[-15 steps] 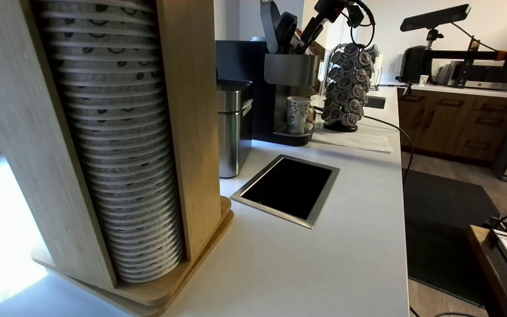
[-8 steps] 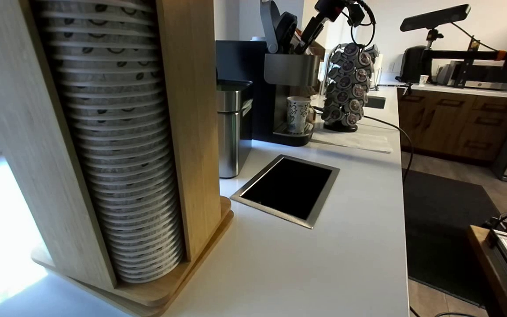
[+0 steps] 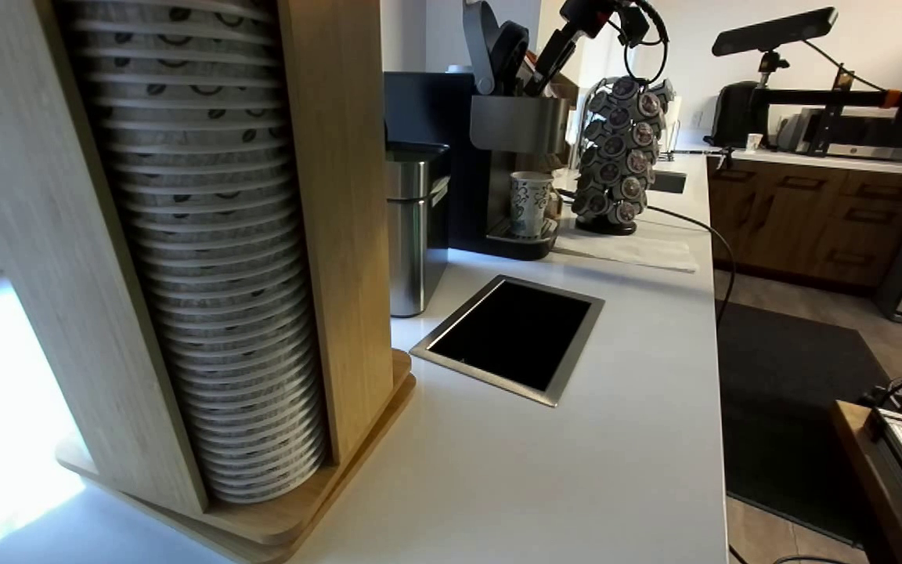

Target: Take the small white container out of the coffee maker and place it in the recycling bin

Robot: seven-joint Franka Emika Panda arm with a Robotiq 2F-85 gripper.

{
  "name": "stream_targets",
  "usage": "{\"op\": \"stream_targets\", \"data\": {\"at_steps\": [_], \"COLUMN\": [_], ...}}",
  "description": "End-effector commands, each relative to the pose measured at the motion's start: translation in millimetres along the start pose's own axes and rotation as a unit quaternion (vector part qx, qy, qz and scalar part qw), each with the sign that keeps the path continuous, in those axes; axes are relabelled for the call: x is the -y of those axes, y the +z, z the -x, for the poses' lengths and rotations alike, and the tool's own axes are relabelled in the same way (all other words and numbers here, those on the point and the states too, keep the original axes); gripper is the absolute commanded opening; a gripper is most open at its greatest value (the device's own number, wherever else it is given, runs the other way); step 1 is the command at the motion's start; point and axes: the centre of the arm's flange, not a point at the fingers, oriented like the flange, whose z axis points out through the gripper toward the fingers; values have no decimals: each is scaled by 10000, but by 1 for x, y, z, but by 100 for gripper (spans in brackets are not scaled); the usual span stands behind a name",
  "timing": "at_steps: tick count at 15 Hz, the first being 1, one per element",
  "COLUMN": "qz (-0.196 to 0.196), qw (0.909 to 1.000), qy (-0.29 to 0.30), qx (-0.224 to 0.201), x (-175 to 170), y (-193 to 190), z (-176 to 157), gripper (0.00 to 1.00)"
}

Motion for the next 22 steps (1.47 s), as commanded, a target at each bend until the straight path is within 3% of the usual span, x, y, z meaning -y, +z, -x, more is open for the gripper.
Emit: {"op": "stream_targets", "data": {"at_steps": [1, 13, 18, 22], "qz": [-100, 50, -521, -856], "qw": [9999, 9997, 9978, 9941], "qy": [-23, 43, -375, -627], "qx": [-11, -216, 157, 219], "x": [5, 24, 66, 119], "y": [-20, -85, -94, -72], "z": [-2, -2, 13, 14], "gripper": [27, 27, 27, 27]}}
